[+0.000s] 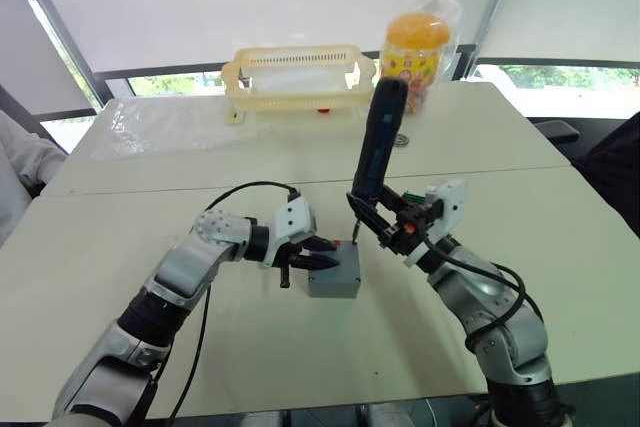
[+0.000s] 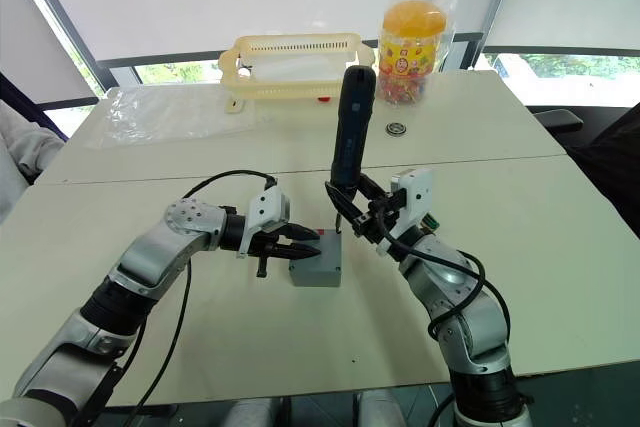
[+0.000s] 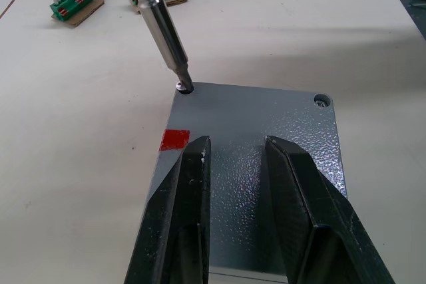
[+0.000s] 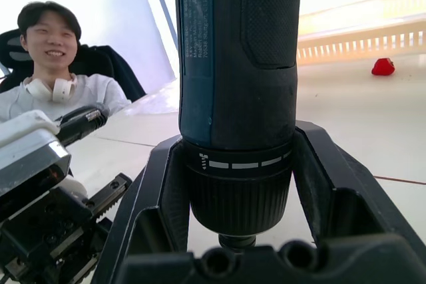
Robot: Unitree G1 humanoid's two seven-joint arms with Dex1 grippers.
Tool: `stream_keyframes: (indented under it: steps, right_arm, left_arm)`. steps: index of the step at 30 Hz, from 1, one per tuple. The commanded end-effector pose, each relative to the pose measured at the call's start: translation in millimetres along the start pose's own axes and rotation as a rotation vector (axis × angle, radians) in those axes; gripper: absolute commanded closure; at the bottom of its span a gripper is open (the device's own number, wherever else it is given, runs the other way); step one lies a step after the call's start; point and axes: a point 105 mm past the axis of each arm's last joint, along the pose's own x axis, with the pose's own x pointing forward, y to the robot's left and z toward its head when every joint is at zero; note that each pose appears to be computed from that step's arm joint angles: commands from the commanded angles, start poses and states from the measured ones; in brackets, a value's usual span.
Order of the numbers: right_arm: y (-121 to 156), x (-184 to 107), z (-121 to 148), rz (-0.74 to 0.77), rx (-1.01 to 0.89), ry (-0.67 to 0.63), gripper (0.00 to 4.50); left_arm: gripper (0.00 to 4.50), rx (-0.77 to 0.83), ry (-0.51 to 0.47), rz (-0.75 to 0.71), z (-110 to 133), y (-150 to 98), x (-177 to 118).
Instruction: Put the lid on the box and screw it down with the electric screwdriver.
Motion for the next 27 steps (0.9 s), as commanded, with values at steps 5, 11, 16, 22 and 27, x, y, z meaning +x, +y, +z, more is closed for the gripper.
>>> stream_keyframes:
  steps: [5, 11, 16, 22, 27]
  right_arm:
    - [9.0, -0.8, 34.3, 0.029, -0.052, -0.120, 2.73]
    - [7.6, -1.5, 30.2, 0.026, -0.054, -0.107, 2.73]
    - [8.5, -1.7, 25.6, 0.032, -0.055, -0.094, 2.73]
    - [7.7, -2.4, 17.5, 0.033, -0.063, -0.072, 2.73]
    - [5.5, -3.2, 11.8, 0.027, -0.070, -0.060, 2.73]
  left_arm:
    - [3.25, -0.036, 0.052, -0.013, -14.2, -3.8, 2.4]
    - [3.25, -0.035, 0.053, -0.011, -14.4, -4.0, 2.3]
    - [3.25, -0.034, 0.053, -0.010, -14.2, -3.8, 2.1]
    - [3.25, -0.033, 0.053, -0.009, -14.1, -3.9, 1.7]
    - [3.25, -0.033, 0.053, -0.007, -14.2, -3.6, 1.3]
